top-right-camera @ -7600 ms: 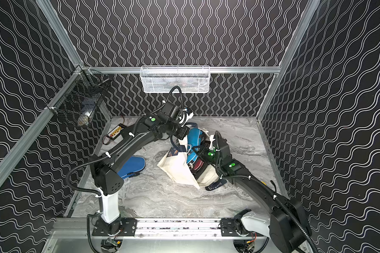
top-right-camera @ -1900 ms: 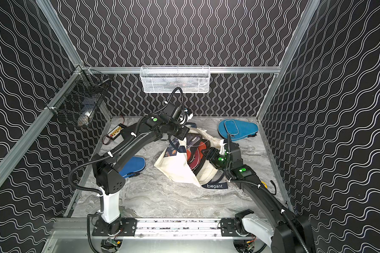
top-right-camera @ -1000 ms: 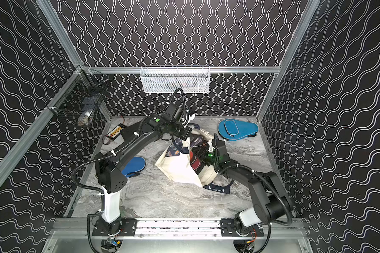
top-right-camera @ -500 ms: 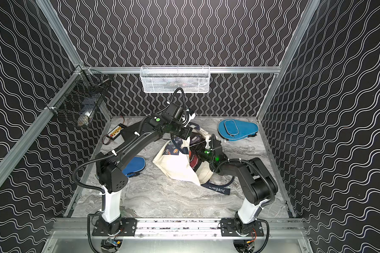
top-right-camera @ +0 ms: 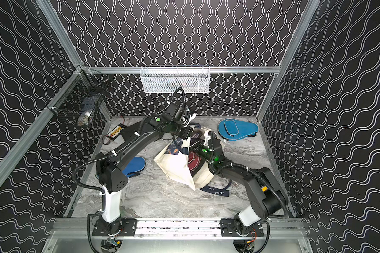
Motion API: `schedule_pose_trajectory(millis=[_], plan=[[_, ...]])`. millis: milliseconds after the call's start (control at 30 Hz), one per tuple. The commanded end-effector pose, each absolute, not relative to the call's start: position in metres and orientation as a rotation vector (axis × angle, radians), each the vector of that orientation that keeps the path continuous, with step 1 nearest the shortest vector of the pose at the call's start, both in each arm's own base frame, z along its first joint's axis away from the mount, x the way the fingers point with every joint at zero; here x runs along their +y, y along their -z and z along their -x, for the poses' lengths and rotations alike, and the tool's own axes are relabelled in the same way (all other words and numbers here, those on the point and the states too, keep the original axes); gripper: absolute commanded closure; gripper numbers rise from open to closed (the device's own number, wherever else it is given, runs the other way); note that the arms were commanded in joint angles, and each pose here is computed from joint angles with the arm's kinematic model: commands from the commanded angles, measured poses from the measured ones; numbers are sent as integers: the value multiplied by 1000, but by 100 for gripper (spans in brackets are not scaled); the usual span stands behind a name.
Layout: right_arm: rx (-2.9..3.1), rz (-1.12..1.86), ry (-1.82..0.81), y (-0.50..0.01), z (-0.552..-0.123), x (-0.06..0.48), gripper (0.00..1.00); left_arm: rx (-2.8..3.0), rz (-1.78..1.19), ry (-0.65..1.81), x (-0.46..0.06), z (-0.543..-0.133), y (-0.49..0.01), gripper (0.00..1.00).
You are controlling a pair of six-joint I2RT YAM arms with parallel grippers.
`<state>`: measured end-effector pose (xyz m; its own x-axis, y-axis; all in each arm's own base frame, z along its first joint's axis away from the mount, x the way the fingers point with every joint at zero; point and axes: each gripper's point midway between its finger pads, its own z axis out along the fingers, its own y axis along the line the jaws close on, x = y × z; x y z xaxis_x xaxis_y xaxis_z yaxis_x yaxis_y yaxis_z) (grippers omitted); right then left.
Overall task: Remove the ping pong set from the canvas bag
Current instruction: Pick up the ping pong set from the canvas bag.
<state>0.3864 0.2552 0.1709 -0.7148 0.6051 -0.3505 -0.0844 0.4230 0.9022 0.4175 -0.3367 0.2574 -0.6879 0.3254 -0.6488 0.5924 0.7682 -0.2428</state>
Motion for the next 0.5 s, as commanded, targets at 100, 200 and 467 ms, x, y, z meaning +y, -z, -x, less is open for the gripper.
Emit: schedule_pose_trajectory(millis=[100,200,467], plan=[[2050,-509,-1379,-144,-396,265,47,2283,-714,670,-350,-418,-275,100],[2051,-511,-1401,-141,-401,271,52,2280,-712,672,-350,-416,-277,100],[1986,-460,-1381,-176,-402,267,80,2277,-699,612,-341,-418,-281,100]])
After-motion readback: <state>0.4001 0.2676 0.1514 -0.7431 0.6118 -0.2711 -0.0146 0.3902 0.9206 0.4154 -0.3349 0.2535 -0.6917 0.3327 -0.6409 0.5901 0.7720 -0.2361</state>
